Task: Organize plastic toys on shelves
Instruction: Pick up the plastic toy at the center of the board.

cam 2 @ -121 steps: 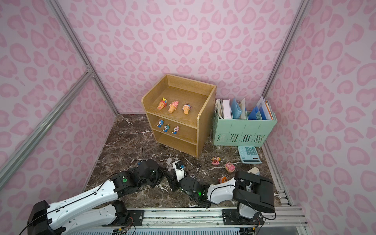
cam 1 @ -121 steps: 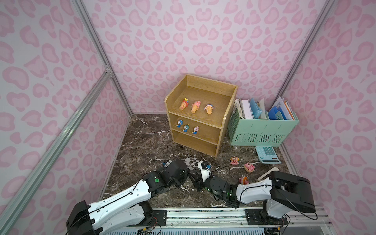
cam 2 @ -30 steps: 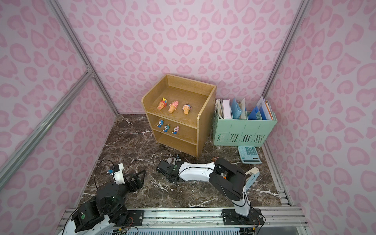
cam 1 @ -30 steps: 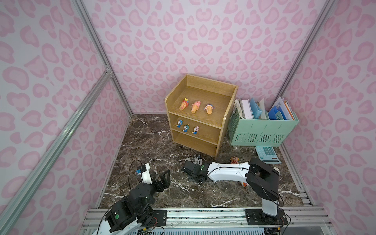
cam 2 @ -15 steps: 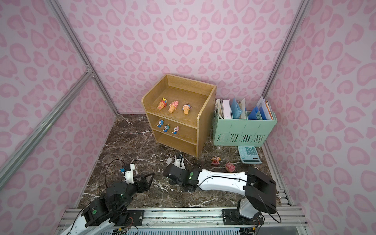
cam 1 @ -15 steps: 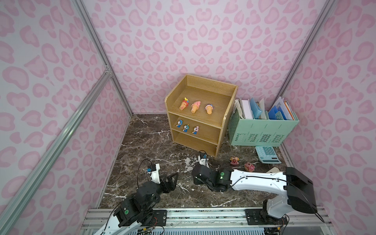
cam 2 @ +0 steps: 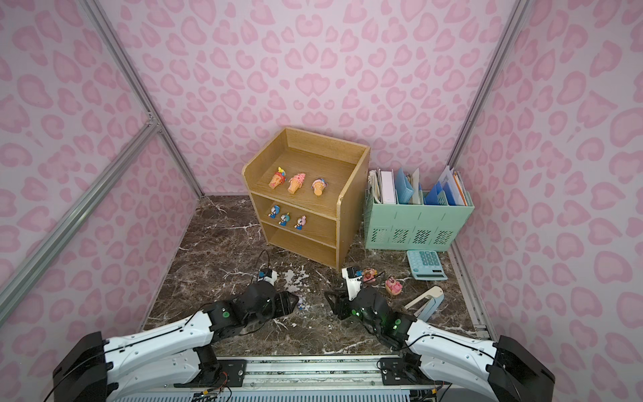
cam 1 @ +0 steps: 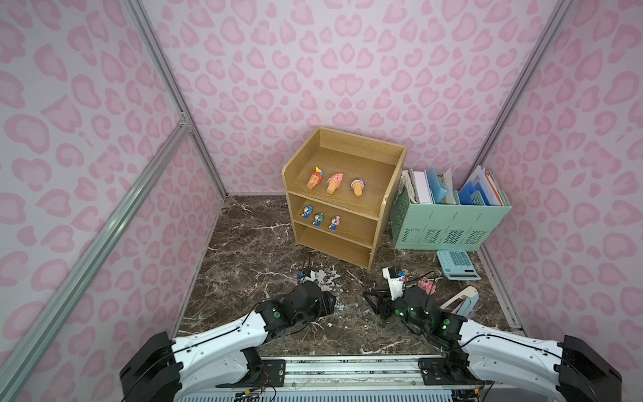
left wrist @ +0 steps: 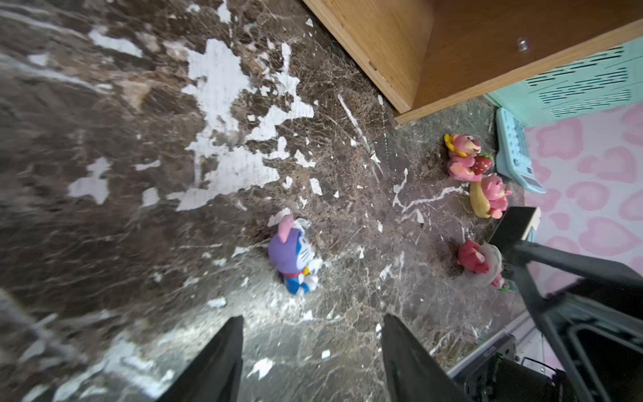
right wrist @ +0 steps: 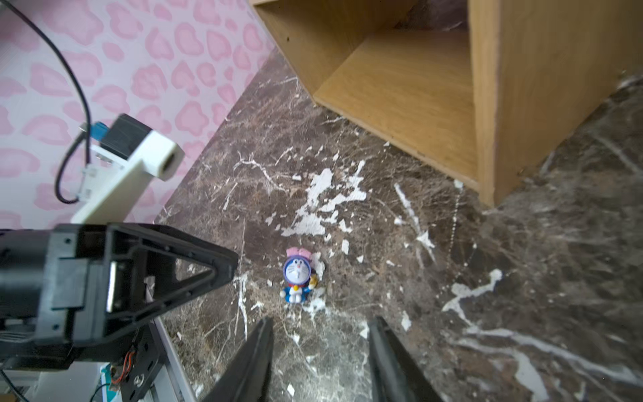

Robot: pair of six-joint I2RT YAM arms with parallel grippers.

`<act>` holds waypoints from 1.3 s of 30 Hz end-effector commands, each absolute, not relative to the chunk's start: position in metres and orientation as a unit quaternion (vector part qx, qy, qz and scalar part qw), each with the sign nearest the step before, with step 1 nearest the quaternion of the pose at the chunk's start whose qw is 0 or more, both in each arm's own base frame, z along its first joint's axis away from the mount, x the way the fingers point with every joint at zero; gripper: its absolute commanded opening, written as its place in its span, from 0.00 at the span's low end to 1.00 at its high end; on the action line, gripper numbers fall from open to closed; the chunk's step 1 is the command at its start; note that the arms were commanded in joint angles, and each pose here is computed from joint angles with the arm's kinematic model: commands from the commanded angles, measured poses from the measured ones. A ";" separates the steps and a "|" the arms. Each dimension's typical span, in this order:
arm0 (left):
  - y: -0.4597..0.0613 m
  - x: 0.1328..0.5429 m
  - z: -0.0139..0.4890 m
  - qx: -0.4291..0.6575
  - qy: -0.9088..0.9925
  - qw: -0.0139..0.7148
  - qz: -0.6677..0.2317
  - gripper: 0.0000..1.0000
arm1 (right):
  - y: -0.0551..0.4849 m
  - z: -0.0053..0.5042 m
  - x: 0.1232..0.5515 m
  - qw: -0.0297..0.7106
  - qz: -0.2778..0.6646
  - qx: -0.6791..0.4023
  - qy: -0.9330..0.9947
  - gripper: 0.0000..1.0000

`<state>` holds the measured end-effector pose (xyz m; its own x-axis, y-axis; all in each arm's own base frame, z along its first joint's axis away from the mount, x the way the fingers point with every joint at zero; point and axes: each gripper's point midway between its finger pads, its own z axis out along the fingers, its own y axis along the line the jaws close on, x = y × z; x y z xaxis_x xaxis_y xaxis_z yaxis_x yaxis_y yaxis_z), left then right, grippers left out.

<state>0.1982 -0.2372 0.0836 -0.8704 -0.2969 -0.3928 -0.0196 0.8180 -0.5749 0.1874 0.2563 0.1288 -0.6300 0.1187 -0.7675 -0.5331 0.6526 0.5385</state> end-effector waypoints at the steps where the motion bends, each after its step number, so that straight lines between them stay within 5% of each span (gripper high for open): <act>1: -0.241 0.210 0.077 -0.090 0.931 0.247 -0.254 0.66 | 0.258 0.144 0.184 0.423 0.428 -0.144 0.785 0.48; 14: -0.248 0.214 0.033 -0.084 0.959 0.201 -0.181 0.60 | 0.230 0.142 0.185 0.436 0.446 -0.115 0.773 0.48; 27: -0.252 0.216 0.027 -0.049 0.966 0.195 -0.160 0.34 | 0.231 0.141 0.182 0.431 0.458 -0.118 0.769 0.48; 39: -0.291 0.190 0.094 0.258 0.895 0.238 -0.275 0.24 | 0.242 0.168 0.168 0.421 0.523 -0.162 0.723 0.50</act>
<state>0.2086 -0.2729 0.0761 -0.8623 0.1257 -0.4905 0.3365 0.8662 -0.3695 0.1724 0.2381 0.1458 -0.6154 0.1829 -0.7667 -0.6251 0.4792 0.6161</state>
